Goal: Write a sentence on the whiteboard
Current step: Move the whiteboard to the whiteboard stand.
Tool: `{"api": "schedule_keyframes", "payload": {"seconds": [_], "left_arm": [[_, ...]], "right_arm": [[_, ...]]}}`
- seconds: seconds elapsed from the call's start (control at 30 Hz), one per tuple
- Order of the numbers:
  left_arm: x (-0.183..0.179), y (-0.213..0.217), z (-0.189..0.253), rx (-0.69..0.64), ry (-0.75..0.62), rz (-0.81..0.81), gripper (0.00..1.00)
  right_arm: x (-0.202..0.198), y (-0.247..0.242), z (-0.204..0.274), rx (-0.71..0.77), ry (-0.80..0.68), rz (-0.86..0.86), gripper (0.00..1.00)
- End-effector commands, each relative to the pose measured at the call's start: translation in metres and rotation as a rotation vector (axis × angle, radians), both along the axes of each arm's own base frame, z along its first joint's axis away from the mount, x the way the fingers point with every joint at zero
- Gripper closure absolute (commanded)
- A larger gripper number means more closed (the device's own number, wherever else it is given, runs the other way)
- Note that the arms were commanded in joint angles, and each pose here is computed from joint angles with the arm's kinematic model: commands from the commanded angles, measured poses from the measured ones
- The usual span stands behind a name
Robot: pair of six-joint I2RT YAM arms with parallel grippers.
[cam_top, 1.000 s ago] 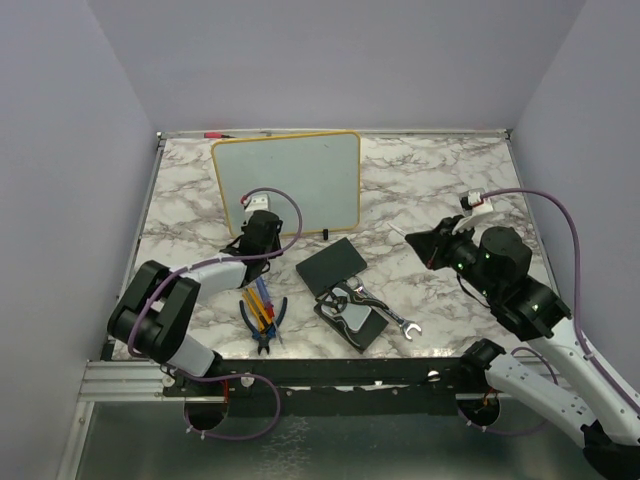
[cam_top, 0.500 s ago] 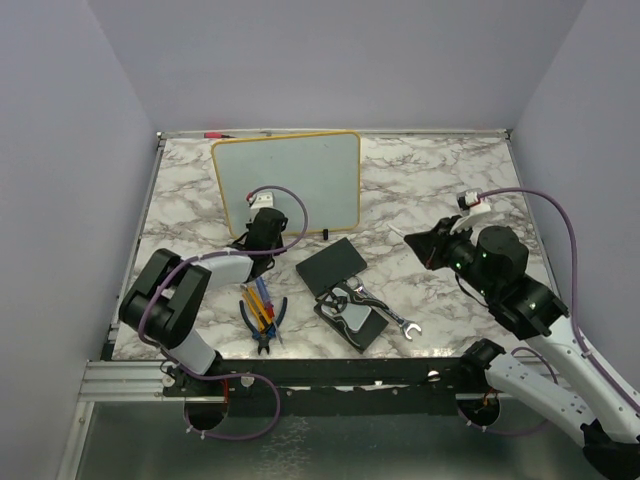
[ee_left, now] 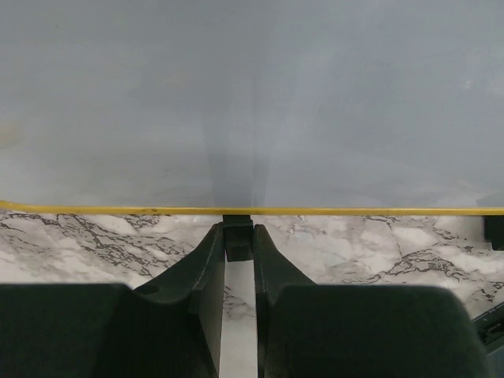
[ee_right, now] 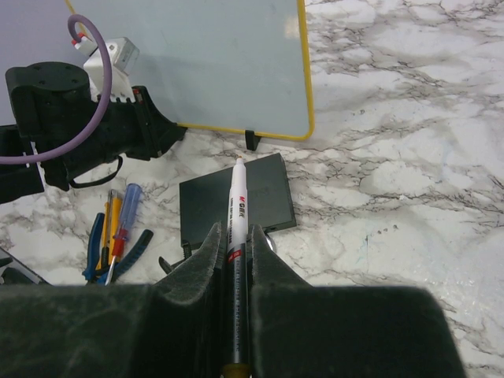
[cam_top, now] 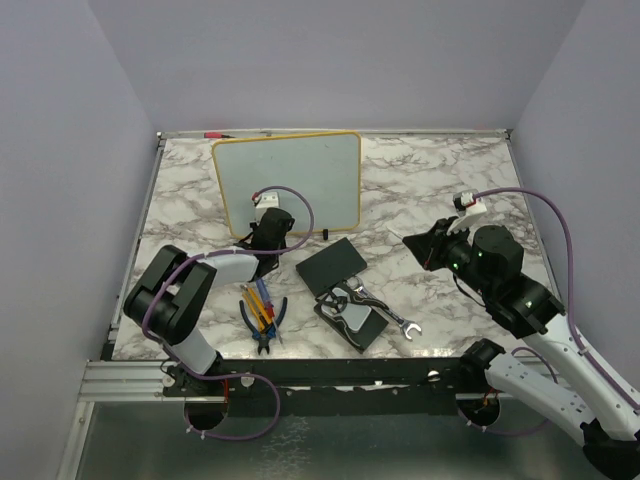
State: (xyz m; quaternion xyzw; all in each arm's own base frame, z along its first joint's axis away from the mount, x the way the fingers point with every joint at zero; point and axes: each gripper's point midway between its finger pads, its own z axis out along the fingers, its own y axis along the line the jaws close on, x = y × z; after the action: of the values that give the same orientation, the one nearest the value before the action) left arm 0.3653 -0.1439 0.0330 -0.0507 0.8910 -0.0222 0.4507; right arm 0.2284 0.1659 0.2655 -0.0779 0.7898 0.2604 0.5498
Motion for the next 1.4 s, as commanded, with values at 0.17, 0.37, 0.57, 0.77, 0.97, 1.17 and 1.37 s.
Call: {"api": "schedule_keyframes", "payload": {"seconds": [0.17,0.37,0.57,0.77,0.97,1.17,1.37], "left_arm": [[0.0,-0.039,0.006,-0.058,-0.008,-0.018,0.99],[-0.004,-0.064,0.008,-0.085,0.002,-0.052,0.99],[-0.007,-0.084,0.01,-0.107,0.003,-0.072,0.99],[-0.012,-0.094,0.008,-0.113,0.012,-0.086,0.95],[-0.015,-0.095,0.025,-0.135,-0.013,-0.108,0.7],[-0.022,-0.094,0.046,-0.161,-0.044,-0.142,0.53],[-0.034,-0.088,0.065,-0.169,-0.048,-0.174,0.48]], "right_arm": [[-0.002,-0.003,-0.001,0.001,-0.011,-0.007,0.99],[-0.003,-0.006,-0.003,0.0,-0.012,-0.018,0.99],[-0.003,-0.006,-0.006,0.0,-0.008,-0.02,0.99],[-0.003,-0.007,-0.006,0.005,-0.007,-0.023,0.99],[-0.004,-0.01,-0.004,0.005,-0.016,-0.034,0.99],[-0.003,-0.008,-0.002,0.013,-0.018,-0.032,0.99],[-0.003,-0.007,0.0,0.016,-0.018,-0.028,0.99]]}}
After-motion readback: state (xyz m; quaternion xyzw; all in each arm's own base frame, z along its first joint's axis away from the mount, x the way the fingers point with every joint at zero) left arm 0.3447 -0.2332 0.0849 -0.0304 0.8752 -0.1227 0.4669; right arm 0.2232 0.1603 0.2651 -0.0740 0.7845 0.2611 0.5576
